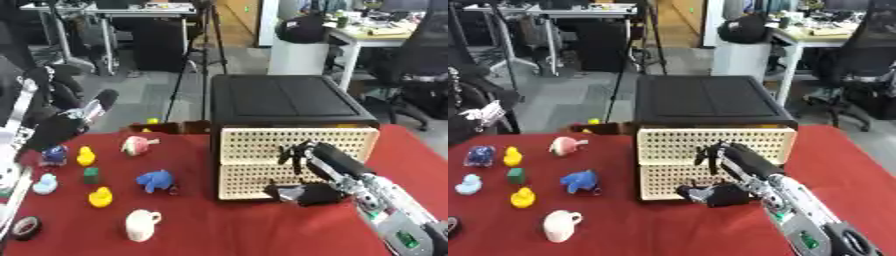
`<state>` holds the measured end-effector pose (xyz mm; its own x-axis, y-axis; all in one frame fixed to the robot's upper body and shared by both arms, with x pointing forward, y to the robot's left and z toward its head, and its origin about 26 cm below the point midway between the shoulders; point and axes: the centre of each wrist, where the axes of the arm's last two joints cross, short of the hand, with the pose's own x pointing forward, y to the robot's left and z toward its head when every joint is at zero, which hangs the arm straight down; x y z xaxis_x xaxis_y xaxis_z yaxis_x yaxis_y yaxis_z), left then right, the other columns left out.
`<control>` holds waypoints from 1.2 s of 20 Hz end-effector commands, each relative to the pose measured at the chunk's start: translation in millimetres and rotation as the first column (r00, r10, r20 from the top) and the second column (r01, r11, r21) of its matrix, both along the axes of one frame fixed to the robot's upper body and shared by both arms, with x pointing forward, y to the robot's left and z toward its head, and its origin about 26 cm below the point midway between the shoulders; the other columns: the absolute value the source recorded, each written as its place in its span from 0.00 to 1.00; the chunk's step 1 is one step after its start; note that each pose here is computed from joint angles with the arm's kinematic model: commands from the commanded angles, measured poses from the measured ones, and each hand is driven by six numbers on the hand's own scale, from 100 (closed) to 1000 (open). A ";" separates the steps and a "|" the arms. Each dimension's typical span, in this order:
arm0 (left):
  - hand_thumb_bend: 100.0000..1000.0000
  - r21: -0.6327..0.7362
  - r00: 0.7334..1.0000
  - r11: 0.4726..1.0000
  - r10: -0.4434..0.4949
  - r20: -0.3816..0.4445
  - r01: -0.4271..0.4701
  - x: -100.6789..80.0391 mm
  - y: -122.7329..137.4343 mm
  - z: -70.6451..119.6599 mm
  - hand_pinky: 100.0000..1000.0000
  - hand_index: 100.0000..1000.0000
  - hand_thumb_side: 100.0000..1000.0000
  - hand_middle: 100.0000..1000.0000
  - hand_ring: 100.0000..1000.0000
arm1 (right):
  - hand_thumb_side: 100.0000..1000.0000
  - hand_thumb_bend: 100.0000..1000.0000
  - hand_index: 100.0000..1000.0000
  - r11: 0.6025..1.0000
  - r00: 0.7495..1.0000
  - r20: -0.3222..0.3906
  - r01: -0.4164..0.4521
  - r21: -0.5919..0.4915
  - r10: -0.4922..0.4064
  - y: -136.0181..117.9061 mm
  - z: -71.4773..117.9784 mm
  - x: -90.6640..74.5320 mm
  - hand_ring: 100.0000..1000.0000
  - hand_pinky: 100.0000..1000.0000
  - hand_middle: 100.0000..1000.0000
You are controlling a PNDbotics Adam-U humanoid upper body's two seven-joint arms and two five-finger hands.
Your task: Pick up objects from table and place into drawer.
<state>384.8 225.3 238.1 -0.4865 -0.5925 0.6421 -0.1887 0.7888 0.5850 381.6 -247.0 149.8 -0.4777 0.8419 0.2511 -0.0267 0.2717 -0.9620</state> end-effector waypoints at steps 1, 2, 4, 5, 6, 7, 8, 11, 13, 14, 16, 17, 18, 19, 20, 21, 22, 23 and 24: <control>0.61 0.005 0.999 1.000 -0.012 0.034 0.011 -3.8 0.0 10.6 0.46 0.73 0.47 0.49 0.43 | 0.70 0.54 0.76 0.999 0.998 0.052 0.035 -0.005 -0.035 -7.5 14.5 4.6 0.02 0.00 0.46; 0.61 0.005 0.999 1.000 -0.012 0.034 0.012 -4.2 0.0 10.6 0.46 0.73 0.47 0.49 0.43 | 0.70 0.54 0.76 0.999 0.998 0.054 0.041 -0.005 -0.041 -8.7 14.9 5.2 0.02 0.00 0.47; 0.61 0.005 0.999 1.000 -0.014 0.034 0.014 -4.8 0.1 10.5 0.46 0.73 0.47 0.49 0.43 | 0.70 0.54 0.76 0.999 0.997 0.054 0.049 -0.009 -0.049 -10.6 14.6 6.3 0.02 0.00 0.47; 0.61 0.005 0.999 1.000 -0.015 0.033 0.015 -5.0 0.2 10.4 0.46 0.73 0.47 0.49 0.43 | 0.70 0.53 0.77 0.999 0.997 0.052 0.054 -0.011 -0.053 -11.5 13.8 6.8 0.02 0.00 0.47; 0.61 0.005 0.999 1.000 -0.016 0.033 0.016 -5.3 0.3 10.4 0.46 0.73 0.47 0.49 0.43 | 0.70 0.54 0.77 0.998 0.997 0.051 0.058 -0.012 -0.057 -12.4 13.0 7.2 0.02 0.00 0.47; 0.61 0.005 0.999 1.000 -0.017 0.033 0.017 -5.5 0.4 10.3 0.46 0.73 0.47 0.49 0.43 | 0.70 0.54 0.77 0.998 0.997 0.049 0.062 -0.014 -0.061 -13.3 12.3 7.7 0.02 0.00 0.47; 0.61 0.004 0.999 1.000 -0.018 0.033 0.017 -5.7 0.5 10.2 0.46 0.73 0.47 0.49 0.43 | 0.70 0.54 0.77 0.998 0.997 0.048 0.066 -0.014 -0.065 -14.3 11.5 8.0 0.02 0.00 0.47; 0.61 0.005 0.999 1.000 -0.018 0.032 0.018 -6.3 1.0 9.6 0.46 0.73 0.47 0.49 0.43 | 0.70 0.54 0.76 0.997 0.996 0.047 0.078 -0.012 -0.077 -17.2 9.5 8.5 0.02 0.00 0.47; 0.61 0.005 0.999 1.000 -0.014 0.029 0.014 -6.8 2.4 8.4 0.47 0.73 0.48 0.49 0.43 | 0.70 0.53 0.76 0.997 0.996 0.049 0.078 -0.011 -0.077 -18.3 8.7 7.0 0.04 0.00 0.49; 0.61 0.005 1.000 1.000 -0.012 0.028 0.012 -7.0 3.4 7.8 0.47 0.73 0.48 0.49 0.43 | 0.70 0.53 0.76 0.997 0.996 0.052 0.074 -0.011 -0.074 -18.6 8.7 5.4 0.05 0.00 0.49; 0.61 0.006 1.000 1.000 -0.008 0.025 0.008 -7.7 5.7 6.3 0.47 0.73 0.48 0.49 0.43 | 0.70 0.53 0.75 0.998 0.996 0.059 0.064 -0.009 -0.064 -18.9 9.3 0.8 0.10 0.00 0.50; 0.61 0.006 1.000 1.000 -0.006 0.023 0.006 -8.2 7.2 5.4 0.47 0.73 0.48 0.49 0.43 | 0.70 0.53 0.75 0.998 0.996 0.063 0.057 -0.006 -0.057 -19.0 9.8 -2.7 0.10 0.00 0.50; 0.60 0.006 1.000 1.000 -0.005 0.022 0.005 -8.8 8.7 4.5 0.47 0.73 0.49 0.49 0.43 | 0.70 0.54 0.73 0.999 0.996 0.069 0.050 0.001 -0.050 -18.8 10.6 -6.4 0.13 0.00 0.50; 0.60 0.005 1.000 1.000 -0.006 0.021 0.006 -9.6 10.4 3.2 0.47 0.73 0.51 0.49 0.43 | 0.70 0.53 0.73 0.999 0.996 0.074 0.041 0.015 -0.042 -18.5 11.4 -10.9 0.15 0.00 0.50; 0.60 0.006 1.000 1.000 -0.007 0.019 0.007 -10.5 12.2 1.7 0.47 0.73 0.51 0.49 0.43 | 0.70 0.53 0.72 0.999 0.997 0.076 0.031 0.032 -0.033 -18.2 11.9 -15.8 0.17 0.00 0.50; 0.60 0.008 1.000 1.000 -0.007 0.017 0.007 -11.3 14.3 0.2 0.47 0.73 0.52 0.49 0.43 | 0.70 0.53 0.72 0.999 0.997 0.077 0.022 0.047 -0.025 -17.9 12.5 -20.5 0.18 0.00 0.50; 0.61 0.009 1.000 1.000 -0.006 0.015 0.006 -12.1 16.3 -1.3 0.47 0.73 0.54 0.49 0.43 | 0.70 0.53 0.72 0.998 0.997 0.077 0.014 0.061 -0.019 -17.6 13.2 -24.7 0.22 0.00 0.51; 0.61 0.009 1.000 1.000 -0.004 0.014 0.004 -13.3 19.1 -3.4 0.47 0.73 0.54 0.49 0.43 | 0.70 0.53 0.72 0.997 0.997 0.078 0.005 0.077 -0.011 -17.6 13.5 -30.0 0.23 0.00 0.52; 0.62 0.009 1.000 1.000 -0.002 0.013 0.002 -14.4 21.9 -5.8 0.47 0.73 0.56 0.49 0.43 | 0.70 0.53 0.72 0.995 0.997 0.079 -0.001 0.096 -0.007 -18.1 13.9 -35.1 0.26 0.00 0.53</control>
<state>373.3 240.1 219.1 -0.4689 -0.5873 0.6597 -0.1645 0.7919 0.5881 350.2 -260.8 144.4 -0.4728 0.8241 0.3119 0.0023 0.3551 -0.9348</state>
